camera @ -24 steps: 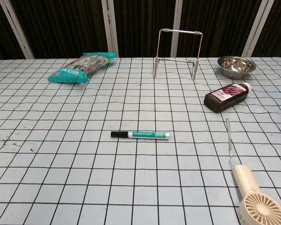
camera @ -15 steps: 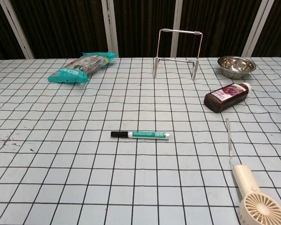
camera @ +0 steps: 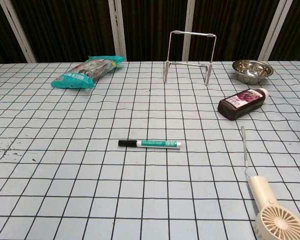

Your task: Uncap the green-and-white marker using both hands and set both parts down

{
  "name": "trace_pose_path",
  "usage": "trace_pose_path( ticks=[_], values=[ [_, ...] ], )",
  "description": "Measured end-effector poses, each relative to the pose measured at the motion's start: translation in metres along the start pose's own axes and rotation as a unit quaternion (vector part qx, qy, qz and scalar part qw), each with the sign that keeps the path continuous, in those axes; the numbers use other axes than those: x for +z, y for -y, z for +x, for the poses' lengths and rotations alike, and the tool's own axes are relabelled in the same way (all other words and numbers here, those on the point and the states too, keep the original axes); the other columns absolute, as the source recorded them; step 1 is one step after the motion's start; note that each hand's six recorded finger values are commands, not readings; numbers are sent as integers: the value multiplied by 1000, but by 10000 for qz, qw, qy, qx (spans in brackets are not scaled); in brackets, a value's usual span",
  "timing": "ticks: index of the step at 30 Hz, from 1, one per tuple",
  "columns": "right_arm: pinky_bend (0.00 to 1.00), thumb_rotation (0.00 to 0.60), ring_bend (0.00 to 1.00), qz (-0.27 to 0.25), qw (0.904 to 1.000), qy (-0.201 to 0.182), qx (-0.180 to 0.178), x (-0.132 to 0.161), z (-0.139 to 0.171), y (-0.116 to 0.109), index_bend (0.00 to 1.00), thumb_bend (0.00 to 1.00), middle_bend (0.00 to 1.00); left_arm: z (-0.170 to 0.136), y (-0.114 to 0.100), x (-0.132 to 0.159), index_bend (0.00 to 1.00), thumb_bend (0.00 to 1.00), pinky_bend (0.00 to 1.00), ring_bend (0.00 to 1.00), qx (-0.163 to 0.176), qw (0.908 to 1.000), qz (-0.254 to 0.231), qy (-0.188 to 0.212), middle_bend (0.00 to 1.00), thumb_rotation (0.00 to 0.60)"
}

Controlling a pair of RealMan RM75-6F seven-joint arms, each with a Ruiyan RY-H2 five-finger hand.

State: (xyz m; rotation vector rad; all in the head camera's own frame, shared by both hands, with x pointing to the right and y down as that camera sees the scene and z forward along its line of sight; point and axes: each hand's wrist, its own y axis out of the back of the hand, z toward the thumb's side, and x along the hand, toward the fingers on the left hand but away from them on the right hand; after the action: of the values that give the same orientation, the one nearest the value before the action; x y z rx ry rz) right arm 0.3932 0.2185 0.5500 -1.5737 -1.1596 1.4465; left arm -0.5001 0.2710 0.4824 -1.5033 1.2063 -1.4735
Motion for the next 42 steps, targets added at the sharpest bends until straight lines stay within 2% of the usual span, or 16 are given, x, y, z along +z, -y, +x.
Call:
trace_pose_path(
  ticks=[6, 10, 16, 23, 26, 35, 42],
  values=[
    [40, 600, 106, -122, 9999, 14, 104, 15, -8, 11, 221, 344, 92, 1, -2, 1, 64, 446, 9, 0, 9, 10000, 1, -13, 0, 600],
    [40, 600, 106, -389, 9991, -39, 184, 42, -21, 21, 263, 344, 92, 2, -1, 2, 64, 446, 9, 0, -2, 10000, -4, 3, 0, 600],
    [40, 600, 106, -601, 9967, -284, 477, 98, -50, 41, 292, 344, 92, 3, 5, 0, 65, 446, 9, 0, -93, 9999, 92, -28, 0, 600],
    [40, 600, 106, -771, 9893, -737, 999, 186, -82, 77, 327, 344, 92, 6, 4, -9, 65, 446, 9, 0, -96, 9997, 153, -161, 0, 600],
    [40, 600, 106, -776, 9866, -831, 1173, 213, -92, 94, 337, 344, 92, 7, 5, -14, 65, 446, 9, 0, -122, 9994, 214, -229, 0, 600],
    [40, 600, 106, -743, 9823, -840, 1497, 256, -106, 134, 343, 344, 92, 9, 9, -29, 64, 446, 9, 0, -178, 9988, 270, -369, 0, 600],
    [40, 600, 106, -598, 9815, -773, 1645, 276, -107, 156, 374, 344, 92, 14, 17, -38, 64, 446, 9, 0, -266, 9983, 263, -448, 0, 600]
  ],
)
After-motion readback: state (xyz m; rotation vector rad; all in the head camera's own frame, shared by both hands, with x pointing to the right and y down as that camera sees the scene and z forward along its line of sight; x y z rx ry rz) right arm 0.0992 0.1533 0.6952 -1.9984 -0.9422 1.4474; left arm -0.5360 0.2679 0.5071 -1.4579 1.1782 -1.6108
